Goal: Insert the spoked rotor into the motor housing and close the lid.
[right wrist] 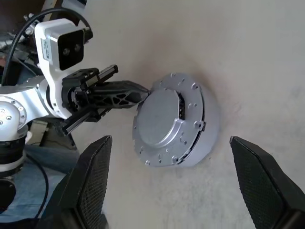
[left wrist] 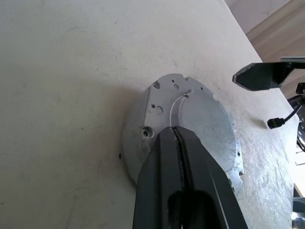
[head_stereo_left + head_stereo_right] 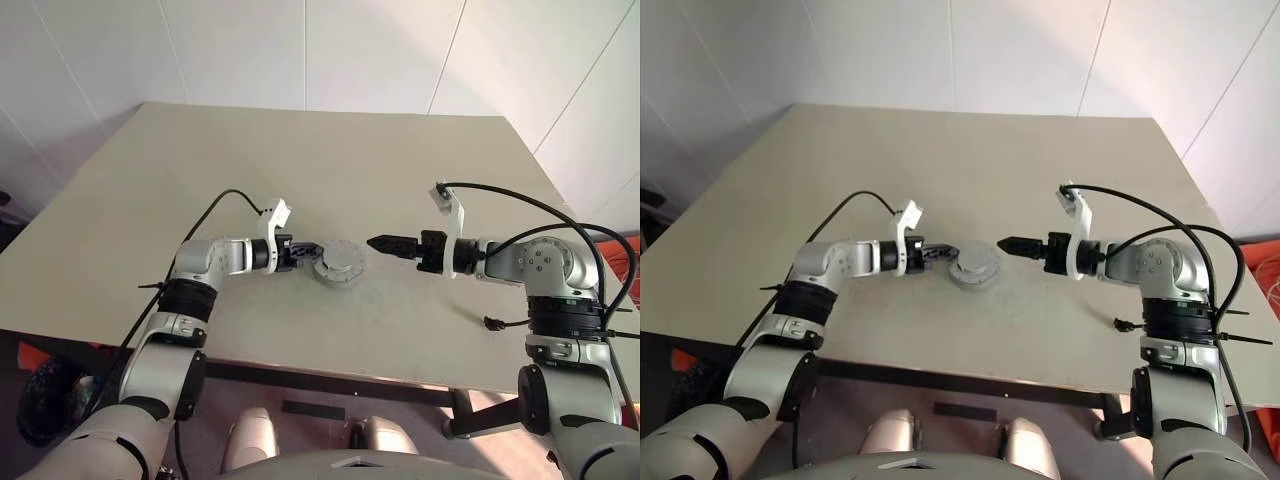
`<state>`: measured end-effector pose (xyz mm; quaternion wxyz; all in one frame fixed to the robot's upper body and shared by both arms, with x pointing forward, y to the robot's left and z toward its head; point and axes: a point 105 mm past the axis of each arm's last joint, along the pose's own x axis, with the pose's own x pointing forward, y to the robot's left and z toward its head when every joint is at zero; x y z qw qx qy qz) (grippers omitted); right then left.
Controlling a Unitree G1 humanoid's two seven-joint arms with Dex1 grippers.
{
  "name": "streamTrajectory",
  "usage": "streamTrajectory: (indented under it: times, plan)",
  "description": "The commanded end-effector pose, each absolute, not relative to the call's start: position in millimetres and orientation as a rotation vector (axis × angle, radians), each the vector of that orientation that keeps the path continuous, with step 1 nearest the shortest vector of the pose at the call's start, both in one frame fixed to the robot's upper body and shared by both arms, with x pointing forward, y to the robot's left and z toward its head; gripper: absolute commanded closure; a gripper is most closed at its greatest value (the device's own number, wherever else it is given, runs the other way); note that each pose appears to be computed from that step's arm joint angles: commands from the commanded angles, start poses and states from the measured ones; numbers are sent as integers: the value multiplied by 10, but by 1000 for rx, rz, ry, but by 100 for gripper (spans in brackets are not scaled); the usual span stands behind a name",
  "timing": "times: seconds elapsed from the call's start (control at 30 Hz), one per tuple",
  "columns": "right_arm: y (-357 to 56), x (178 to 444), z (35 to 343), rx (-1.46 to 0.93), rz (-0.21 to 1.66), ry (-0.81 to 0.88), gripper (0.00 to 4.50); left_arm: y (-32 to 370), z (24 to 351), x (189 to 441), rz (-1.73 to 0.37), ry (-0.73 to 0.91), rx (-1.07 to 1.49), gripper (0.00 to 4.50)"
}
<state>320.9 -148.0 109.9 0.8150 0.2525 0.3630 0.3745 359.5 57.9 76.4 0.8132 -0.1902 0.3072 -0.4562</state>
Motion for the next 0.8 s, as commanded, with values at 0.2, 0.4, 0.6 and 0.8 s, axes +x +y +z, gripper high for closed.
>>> streamTrajectory:
  times: [0.2,0.4,0.6,0.8]
  plan:
    - [-1535,3170,872,596,713,848,2,611,737,3581,-963,660,-394,450]
    - [-1498,3168,671,600,670,888,2,627,744,3579,-960,656,-390,450]
    - [-1346,3204,587,647,669,889,2,637,747,3577,-956,652,-386,450]
    - [-1184,3217,604,680,696,882,2,638,749,3577,-954,650,-384,450]
